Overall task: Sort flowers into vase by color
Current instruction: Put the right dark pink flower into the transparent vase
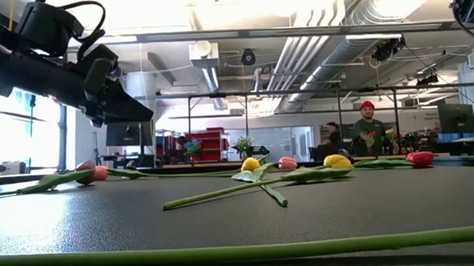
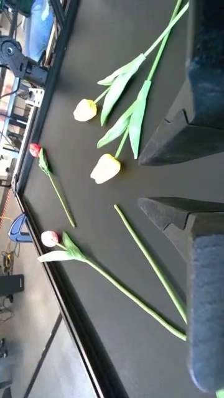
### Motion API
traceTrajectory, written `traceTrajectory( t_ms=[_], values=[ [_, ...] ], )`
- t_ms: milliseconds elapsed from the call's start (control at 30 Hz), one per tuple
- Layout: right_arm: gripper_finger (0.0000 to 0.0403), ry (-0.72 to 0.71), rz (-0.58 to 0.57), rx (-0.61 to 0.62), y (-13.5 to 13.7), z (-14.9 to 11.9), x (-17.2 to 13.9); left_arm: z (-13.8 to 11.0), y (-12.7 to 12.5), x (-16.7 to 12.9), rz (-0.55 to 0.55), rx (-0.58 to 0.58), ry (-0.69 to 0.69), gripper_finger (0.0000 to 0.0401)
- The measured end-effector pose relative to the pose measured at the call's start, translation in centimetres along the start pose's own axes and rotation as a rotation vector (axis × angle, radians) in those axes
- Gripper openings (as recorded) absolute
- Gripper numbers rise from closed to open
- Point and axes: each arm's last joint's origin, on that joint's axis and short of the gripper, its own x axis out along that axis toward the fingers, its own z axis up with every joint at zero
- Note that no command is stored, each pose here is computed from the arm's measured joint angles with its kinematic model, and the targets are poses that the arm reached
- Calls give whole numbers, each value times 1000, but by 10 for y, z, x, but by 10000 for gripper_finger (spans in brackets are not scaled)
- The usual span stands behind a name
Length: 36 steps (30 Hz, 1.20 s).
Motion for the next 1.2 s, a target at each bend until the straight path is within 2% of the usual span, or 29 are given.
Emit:
traceTrajectory(
  t_ms=[267, 700, 967, 1200],
  values=[
    [0, 32, 102, 79, 9, 6, -1, 0, 1, 0, 30, 1, -2, 81],
    [3, 65, 43, -37, 47, -24, 21, 0, 1, 0, 35, -15, -4, 81],
    [56, 154, 23, 23, 58, -43, 30, 0, 1, 0, 33, -25, -4, 81],
    [104, 239, 55, 168, 57, -42, 28, 0, 1, 0, 32, -42, -4, 81]
  ],
)
